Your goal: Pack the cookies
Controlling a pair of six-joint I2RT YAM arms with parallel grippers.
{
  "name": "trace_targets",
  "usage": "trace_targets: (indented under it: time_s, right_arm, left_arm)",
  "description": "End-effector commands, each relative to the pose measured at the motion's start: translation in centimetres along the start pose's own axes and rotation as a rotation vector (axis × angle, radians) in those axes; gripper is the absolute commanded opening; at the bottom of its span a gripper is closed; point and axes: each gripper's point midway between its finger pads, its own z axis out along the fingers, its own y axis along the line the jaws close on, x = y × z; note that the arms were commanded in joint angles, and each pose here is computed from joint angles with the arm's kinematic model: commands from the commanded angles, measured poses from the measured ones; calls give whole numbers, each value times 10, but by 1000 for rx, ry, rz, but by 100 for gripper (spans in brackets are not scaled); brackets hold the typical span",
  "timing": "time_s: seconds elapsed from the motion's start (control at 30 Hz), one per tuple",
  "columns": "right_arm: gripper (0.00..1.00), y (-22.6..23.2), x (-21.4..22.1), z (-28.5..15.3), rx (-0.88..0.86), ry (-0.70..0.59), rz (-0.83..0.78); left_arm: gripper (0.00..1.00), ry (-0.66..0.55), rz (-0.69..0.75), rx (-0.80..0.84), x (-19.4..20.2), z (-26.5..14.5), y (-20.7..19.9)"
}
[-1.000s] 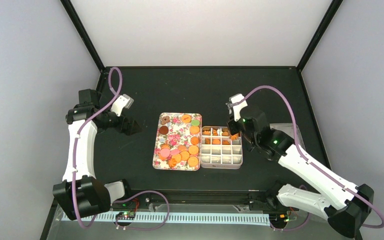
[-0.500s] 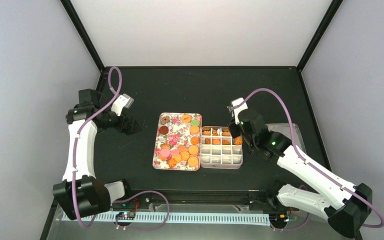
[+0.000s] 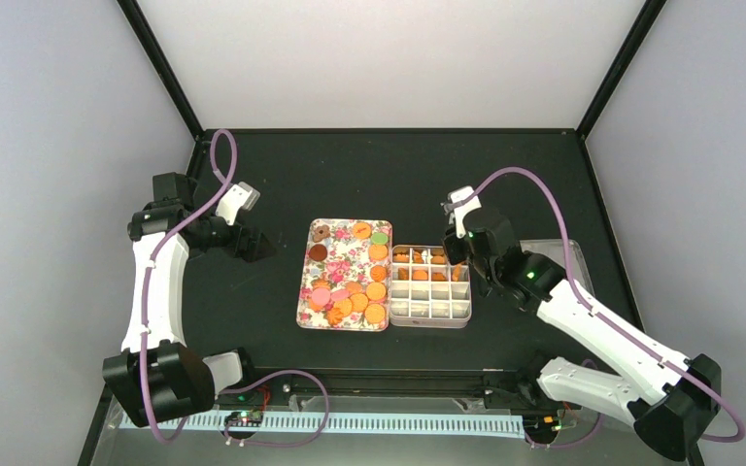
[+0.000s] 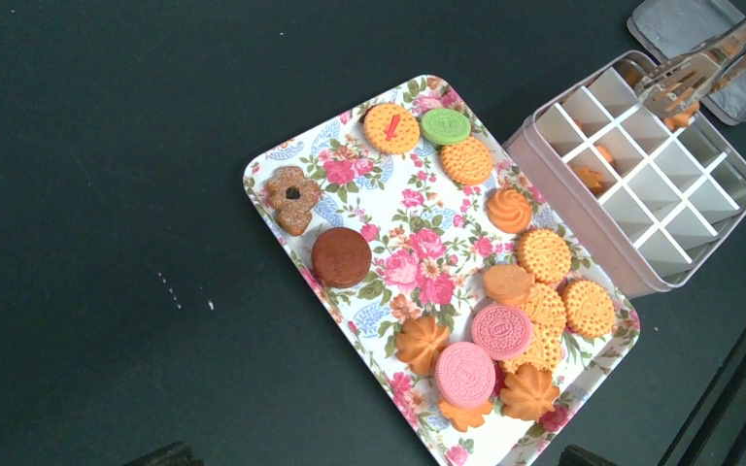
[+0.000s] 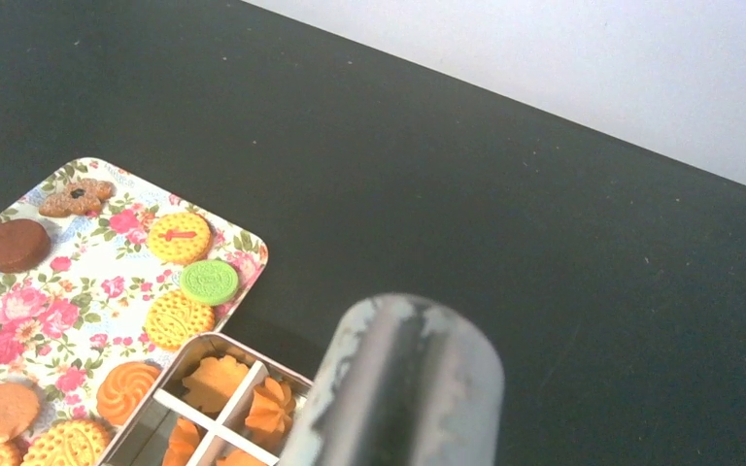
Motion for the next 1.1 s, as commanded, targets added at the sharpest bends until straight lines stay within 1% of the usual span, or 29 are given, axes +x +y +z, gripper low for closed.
trace_targets:
  time_s: [0.0,0.27,0.37,0.5,0.8,0.97,1.07]
  right_arm:
    - [34,-3,-29,-8,-3,-76,25]
    - [29,-9,-30,-10,11,-75,25]
    - [26,-10,-28,-9,18,-69,18]
    - [19,-13,-26,-9,38,-60,8]
    - [16,-18,-19,-10,50,-54,12]
    - [9,-18,-13,-6,54,-31,10]
    - [7,-19,-10,-7,53,-27,12]
  left_arm:
    - [99,-26,33,8,-10,-5,-1]
    - [99,-30,28,13,-12,-4,-1]
    - [99,-27,28,12,-11,-4,-1]
    - [99,-26,28,12,-10,-4,0]
    - [99,-29,29,12,-12,-4,0]
    - [99,-28,27,14,-12,-4,0]
    - [99,-30,30,18,-12,-4,0]
